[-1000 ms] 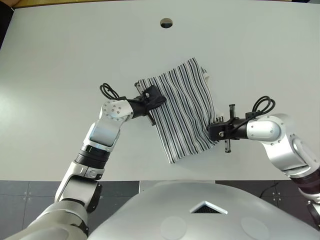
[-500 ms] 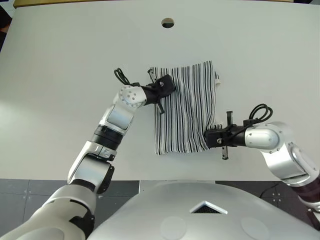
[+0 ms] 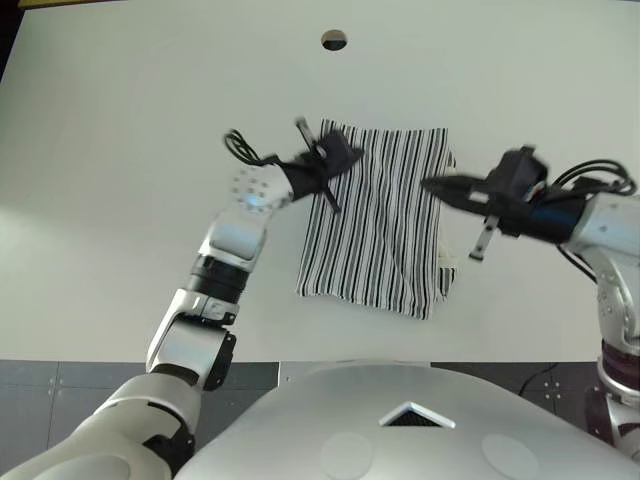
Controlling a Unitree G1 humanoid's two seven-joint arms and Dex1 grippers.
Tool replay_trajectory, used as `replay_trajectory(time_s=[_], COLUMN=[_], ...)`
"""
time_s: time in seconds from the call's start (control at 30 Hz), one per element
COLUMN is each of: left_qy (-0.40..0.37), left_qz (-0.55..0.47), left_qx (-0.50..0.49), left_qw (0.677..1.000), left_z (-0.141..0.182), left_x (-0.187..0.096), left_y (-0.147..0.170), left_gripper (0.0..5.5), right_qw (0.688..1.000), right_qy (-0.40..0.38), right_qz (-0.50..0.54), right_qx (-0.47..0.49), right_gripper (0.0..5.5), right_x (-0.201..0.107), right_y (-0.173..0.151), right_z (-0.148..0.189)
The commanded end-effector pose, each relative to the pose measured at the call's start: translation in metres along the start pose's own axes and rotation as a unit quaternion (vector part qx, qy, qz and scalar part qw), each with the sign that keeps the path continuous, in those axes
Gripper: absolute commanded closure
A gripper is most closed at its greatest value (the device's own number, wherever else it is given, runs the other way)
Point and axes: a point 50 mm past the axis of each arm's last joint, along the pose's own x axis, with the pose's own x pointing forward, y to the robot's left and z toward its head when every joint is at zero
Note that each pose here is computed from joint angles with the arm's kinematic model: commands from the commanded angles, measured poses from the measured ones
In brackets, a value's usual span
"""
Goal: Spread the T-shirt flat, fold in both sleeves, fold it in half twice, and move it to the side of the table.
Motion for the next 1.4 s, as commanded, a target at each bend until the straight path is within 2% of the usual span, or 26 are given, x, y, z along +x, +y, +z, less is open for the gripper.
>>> replay_trajectory(time_s=[0.03, 0.1, 0.13, 0.2, 0.23, 0.3, 0.33, 0.4, 0.43, 0.53, 0.73, 0.8, 1.1, 1.27, 1.4], left_qy=[-0.031, -0.033, -0.018, 0.022, 0.051, 0.085, 0.098, 0.109, 0.116, 0.135, 0.098, 0.092, 0.088, 0.077, 0.078], left_qz=[0.044, 0.059, 0.076, 0.082, 0.064, 0.023, -0.01, -0.061, -0.081, -0.147, -0.177, -0.193, -0.23, -0.246, -0.239], left_qx=[0.039, 0.073, 0.123, 0.219, 0.261, 0.301, 0.325, 0.357, 0.371, 0.388, 0.387, 0.38, 0.351, 0.361, 0.38], left_qw=[0.998, 0.995, 0.989, 0.972, 0.962, 0.95, 0.94, 0.926, 0.918, 0.9, 0.9, 0.9, 0.904, 0.896, 0.89], left_z=[0.01, 0.014, 0.014, 0.008, 0.003, -0.004, -0.004, -0.003, -0.004, -0.016, -0.027, -0.028, -0.04, -0.039, -0.036], left_x=[-0.042, -0.063, -0.077, -0.103, -0.118, -0.139, -0.149, -0.157, -0.159, -0.165, -0.143, -0.14, -0.129, -0.127, -0.125], left_y=[0.011, 0.012, 0.015, 0.016, 0.013, 0.004, -0.004, -0.012, -0.014, -0.026, -0.045, -0.056, -0.077, -0.08, -0.068], left_gripper=[5.39, 5.2, 5.13, 4.74, 4.58, 4.21, 4.06, 3.75, 3.58, 3.52, 3.52, 3.52, 3.52, 3.52, 3.52], right_qw=[0.999, 0.991, 0.975, 0.924, 0.908, 0.897, 0.878, 0.853, 0.846, 0.834, 0.828, 0.833, 0.819, 0.823, 0.82], right_qy=[0.02, 0.064, 0.093, 0.14, 0.152, 0.159, 0.164, 0.166, 0.166, 0.177, 0.14, 0.137, 0.101, 0.067, 0.053], right_qz=[-0.002, 0.011, 0.032, 0.093, 0.118, 0.148, 0.179, 0.217, 0.225, 0.234, 0.245, 0.232, 0.255, 0.243, 0.254], right_qx=[-0.025, -0.117, -0.199, -0.344, -0.373, -0.385, -0.412, -0.444, -0.454, -0.467, -0.485, -0.483, -0.504, -0.508, -0.511], right_gripper=[5.4, 5.03, 4.91, 4.48, 4.3, 3.87, 3.7, 3.33, 3.13, 2.59, 2.59, 2.59, 2.59, 2.59, 2.59], right_x=[-0.002, -0.004, -0.007, -0.017, -0.027, -0.039, -0.045, -0.054, -0.057, -0.063, -0.049, -0.044, -0.026, -0.014, -0.012], right_y=[0.003, 0.008, 0.015, 0.031, 0.038, 0.047, 0.05, 0.053, 0.05, 0.042, 0.055, 0.057, 0.077, 0.08, 0.086], right_z=[-0.016, -0.028, -0.037, -0.056, -0.064, -0.072, -0.076, -0.079, -0.077, -0.076, -0.078, -0.08, -0.098, -0.099, -0.101])
